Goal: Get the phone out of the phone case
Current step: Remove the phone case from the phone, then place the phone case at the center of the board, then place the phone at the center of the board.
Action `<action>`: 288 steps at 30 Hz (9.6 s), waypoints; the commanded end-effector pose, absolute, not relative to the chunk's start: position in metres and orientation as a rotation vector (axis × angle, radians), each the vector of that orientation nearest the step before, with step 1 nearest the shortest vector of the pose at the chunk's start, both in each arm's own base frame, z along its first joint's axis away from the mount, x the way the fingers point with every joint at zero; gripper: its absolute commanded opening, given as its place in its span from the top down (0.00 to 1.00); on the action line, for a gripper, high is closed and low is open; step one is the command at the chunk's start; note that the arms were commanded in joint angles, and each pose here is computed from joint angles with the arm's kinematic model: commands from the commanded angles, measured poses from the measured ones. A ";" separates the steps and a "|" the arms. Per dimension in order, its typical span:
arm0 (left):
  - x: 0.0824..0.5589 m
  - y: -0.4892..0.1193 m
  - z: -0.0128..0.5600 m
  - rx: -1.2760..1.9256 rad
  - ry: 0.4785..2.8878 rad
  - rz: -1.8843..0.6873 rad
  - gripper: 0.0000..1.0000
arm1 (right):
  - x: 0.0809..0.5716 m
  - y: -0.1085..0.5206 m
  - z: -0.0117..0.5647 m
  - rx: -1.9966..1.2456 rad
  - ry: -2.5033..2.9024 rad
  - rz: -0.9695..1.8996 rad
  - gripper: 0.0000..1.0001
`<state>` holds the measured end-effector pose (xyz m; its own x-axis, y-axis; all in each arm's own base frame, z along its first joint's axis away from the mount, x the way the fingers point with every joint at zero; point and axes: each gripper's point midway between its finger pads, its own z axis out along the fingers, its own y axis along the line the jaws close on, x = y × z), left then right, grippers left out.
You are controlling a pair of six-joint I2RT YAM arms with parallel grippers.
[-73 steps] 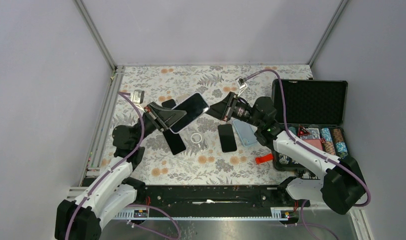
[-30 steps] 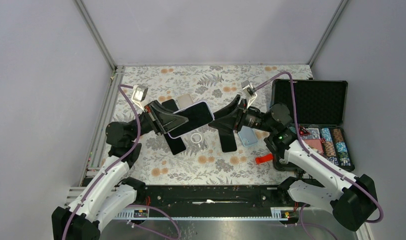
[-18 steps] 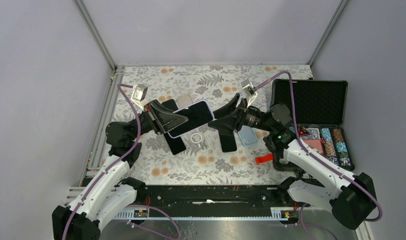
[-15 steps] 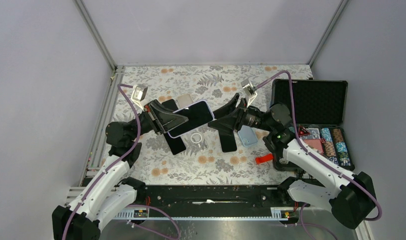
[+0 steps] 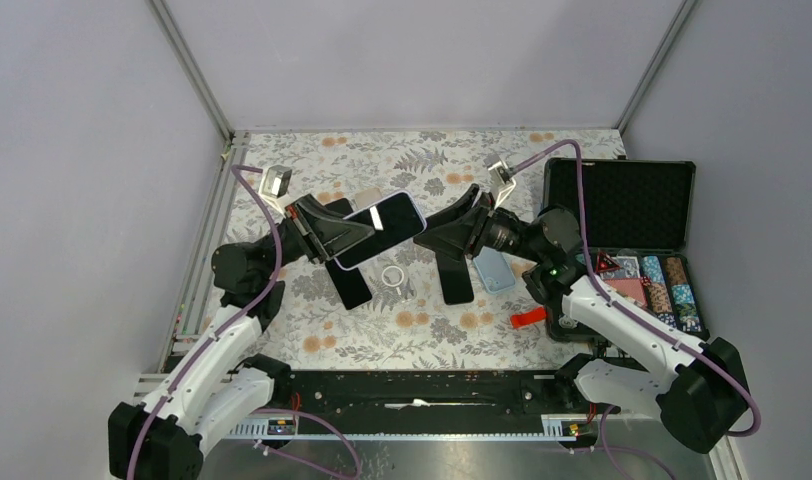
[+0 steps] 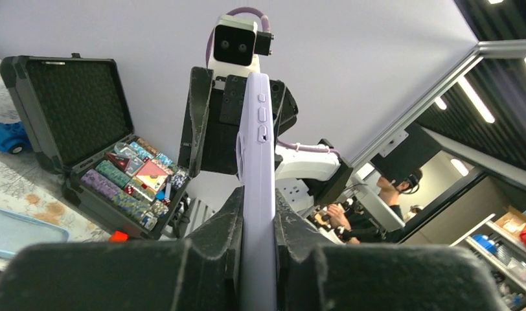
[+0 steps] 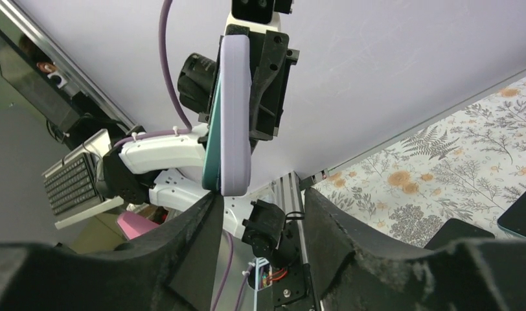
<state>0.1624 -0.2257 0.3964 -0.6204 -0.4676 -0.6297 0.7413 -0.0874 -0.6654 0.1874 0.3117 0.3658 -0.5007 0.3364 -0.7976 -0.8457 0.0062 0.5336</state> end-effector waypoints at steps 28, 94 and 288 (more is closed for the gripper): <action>0.066 -0.218 0.414 0.786 1.020 -1.901 1.00 | 0.274 0.316 0.346 -0.028 1.696 1.649 0.59; 0.267 -0.219 0.312 0.194 1.472 -0.928 0.01 | 0.311 0.259 0.272 0.186 1.919 1.109 1.00; 0.444 -0.408 0.107 0.832 2.061 -0.120 0.53 | 0.377 0.027 0.325 0.616 1.829 0.390 0.14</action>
<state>0.4447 -0.3878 0.0377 -0.4443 0.6347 -0.6322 0.5941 0.7370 0.3223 0.3827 0.0319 0.3118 -0.2941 0.5853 -0.7556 0.2346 0.8106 0.5366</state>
